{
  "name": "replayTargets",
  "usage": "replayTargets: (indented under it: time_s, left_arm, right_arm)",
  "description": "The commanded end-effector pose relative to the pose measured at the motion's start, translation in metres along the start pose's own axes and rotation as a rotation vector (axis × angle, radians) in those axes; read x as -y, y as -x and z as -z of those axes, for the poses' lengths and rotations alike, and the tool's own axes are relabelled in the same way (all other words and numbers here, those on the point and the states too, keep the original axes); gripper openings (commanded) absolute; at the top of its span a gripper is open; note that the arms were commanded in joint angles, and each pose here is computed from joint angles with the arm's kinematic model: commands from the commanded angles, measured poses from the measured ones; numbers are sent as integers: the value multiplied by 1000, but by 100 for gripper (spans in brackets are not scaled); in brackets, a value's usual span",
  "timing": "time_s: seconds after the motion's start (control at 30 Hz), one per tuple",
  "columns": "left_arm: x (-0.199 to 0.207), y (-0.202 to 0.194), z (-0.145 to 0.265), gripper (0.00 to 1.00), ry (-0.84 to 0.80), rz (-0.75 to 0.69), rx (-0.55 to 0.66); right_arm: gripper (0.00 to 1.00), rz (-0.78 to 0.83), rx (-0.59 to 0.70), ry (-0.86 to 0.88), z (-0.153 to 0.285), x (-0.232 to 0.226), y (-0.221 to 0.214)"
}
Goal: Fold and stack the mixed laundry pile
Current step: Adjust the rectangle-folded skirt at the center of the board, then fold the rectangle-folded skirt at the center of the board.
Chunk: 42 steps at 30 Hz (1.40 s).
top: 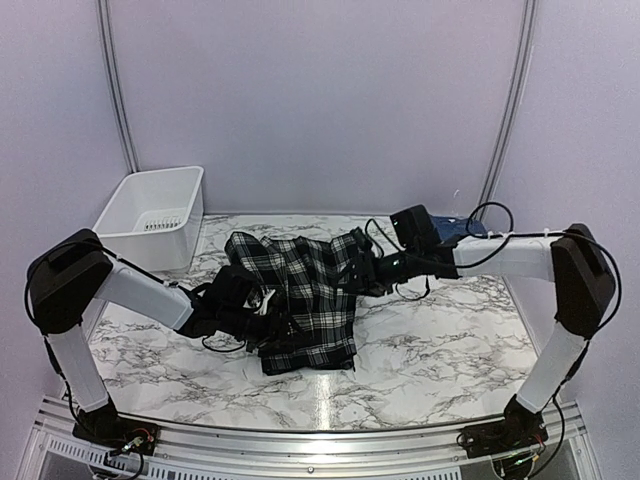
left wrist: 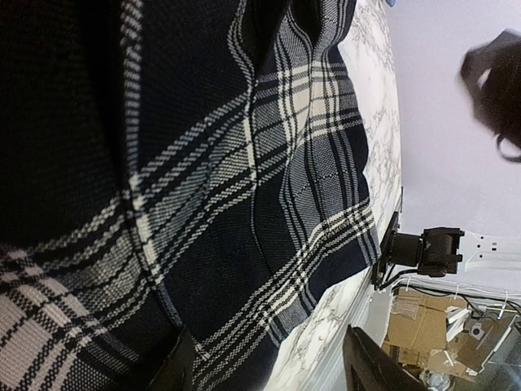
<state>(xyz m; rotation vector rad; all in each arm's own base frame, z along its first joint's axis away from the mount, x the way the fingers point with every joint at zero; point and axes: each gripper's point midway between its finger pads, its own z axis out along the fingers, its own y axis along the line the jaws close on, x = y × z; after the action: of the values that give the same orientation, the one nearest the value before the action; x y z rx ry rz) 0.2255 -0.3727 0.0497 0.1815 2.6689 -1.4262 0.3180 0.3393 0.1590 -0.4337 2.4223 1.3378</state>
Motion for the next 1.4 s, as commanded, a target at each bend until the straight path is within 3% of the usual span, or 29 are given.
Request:
replayTargets:
  time_s: [0.0, 0.27, 0.4, 0.5, 0.9, 1.37]
  left_arm:
    - [-20, -11, -4, 65, 38, 29, -40]
    - [6, 7, 14, 66, -22, -10, 15]
    - [42, 35, 32, 67, -93, -84, 90]
    - [47, 54, 34, 67, -97, -86, 127]
    - [-56, 137, 27, 65, 49, 11, 230]
    - [-118, 244, 61, 67, 49, 92, 386]
  right_arm:
    - [48, -77, -169, 111, -41, -3, -57]
    - [41, -121, -430, -24, -81, 59, -156]
    - [41, -126, -490, -81, -77, 80, -183]
    - [41, -113, -517, -108, -75, 89, -190]
    - [41, -138, -588, -156, -60, 103, -219]
    - [41, -197, -612, -174, -50, 112, -240]
